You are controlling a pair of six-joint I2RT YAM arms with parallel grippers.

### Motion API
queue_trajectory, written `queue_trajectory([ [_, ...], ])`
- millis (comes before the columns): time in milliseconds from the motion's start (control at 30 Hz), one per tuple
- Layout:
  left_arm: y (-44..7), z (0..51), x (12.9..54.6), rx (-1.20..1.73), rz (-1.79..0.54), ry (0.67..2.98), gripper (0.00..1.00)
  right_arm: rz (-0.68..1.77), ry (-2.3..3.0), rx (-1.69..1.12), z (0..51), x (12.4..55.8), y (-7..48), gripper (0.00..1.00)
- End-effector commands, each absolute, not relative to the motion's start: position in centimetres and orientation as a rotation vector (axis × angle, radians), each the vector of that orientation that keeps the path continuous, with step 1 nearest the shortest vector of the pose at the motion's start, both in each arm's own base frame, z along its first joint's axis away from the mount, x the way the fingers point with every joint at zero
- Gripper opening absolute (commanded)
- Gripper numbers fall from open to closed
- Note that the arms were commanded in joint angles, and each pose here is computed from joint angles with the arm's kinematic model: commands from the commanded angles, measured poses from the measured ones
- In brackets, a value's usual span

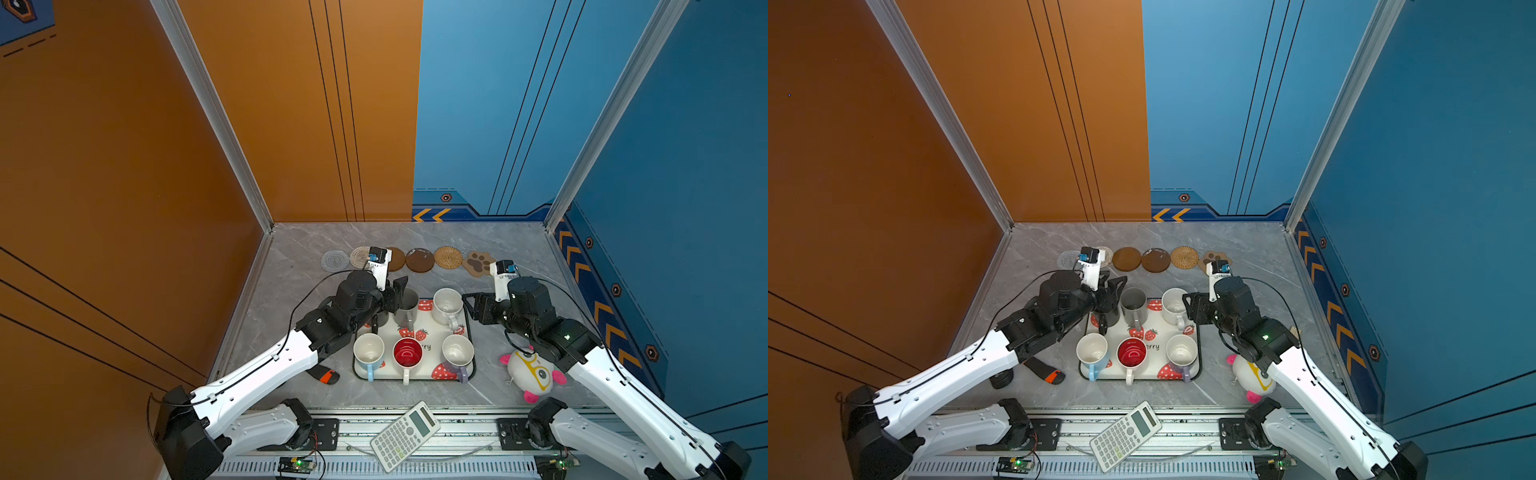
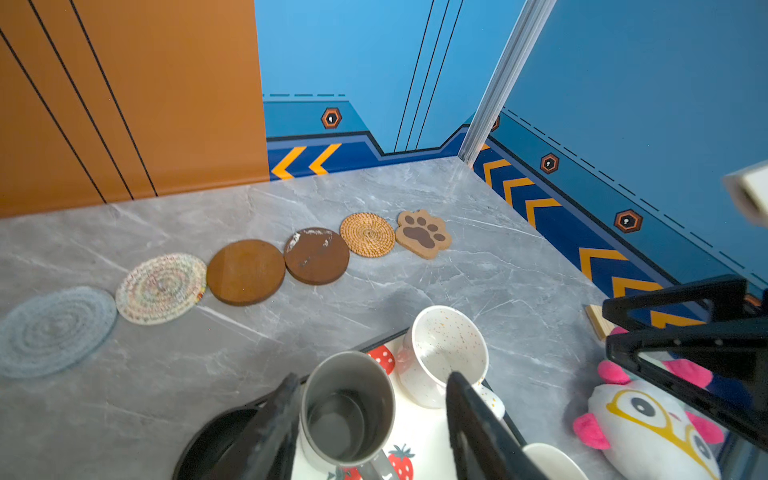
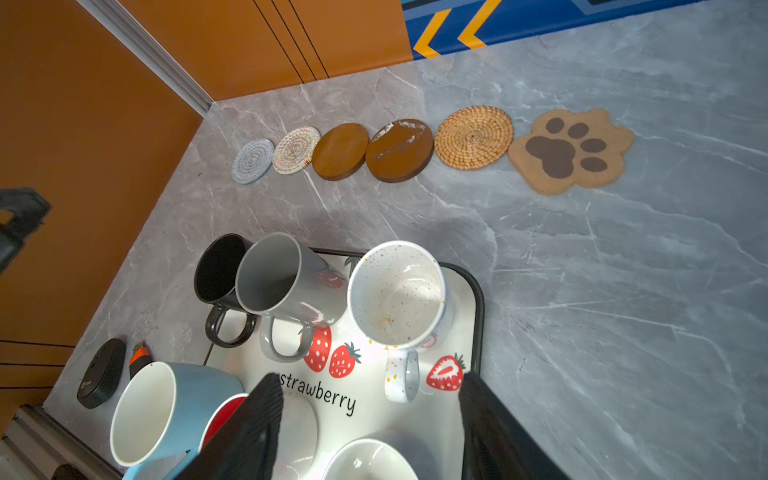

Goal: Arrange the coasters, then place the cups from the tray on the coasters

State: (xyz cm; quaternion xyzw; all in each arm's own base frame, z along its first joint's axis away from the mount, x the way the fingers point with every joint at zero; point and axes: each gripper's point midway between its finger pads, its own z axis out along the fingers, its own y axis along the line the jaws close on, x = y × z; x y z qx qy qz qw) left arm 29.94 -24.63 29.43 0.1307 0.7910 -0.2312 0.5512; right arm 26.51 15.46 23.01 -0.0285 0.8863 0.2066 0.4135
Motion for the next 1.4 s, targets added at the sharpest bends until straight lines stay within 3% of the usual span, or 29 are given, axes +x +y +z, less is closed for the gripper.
queue_trajectory([
  [0, -24.5, 31.3, 29.7, 0.33, -0.54, 1.792, 0.64, 0.433, 2.299, -0.091, 21.6, 25.8, 14.6, 0.71],
  [267, -24.0, 31.3, 29.4, 0.331, -0.533, 1.732, 0.71, 0.336, 2.406, -0.158, 19.4, 26.2, 14.3, 0.82],
  [367, -23.9, 31.5, 29.4, 0.332, -0.533, 1.722, 0.72, 0.317, 2.422, -0.107, 19.1, 27.5, 13.1, 0.82],
  [700, -23.6, 31.4, 29.4, 0.327, -0.514, 1.714, 0.73, 0.379, 2.505, 0.154, 15.8, 34.8, 9.6, 0.64],
  [833, -23.3, 31.5, 29.5, 0.317, -0.509, 1.708, 0.73, 0.358, 2.507, 0.247, 13.1, 39.2, 9.6, 0.38],
  [967, -22.8, 31.7, 29.2, 0.316, -0.503, 1.7, 0.73, 0.327, 2.559, 0.273, 10.5, 42.8, 9.8, 0.26],
  [1367, -20.4, 32.1, 28.8, 0.269, -0.447, 1.683, 0.75, 0.237, 2.633, 0.311, 5.9, 47.5, 9.5, 0.22],
])
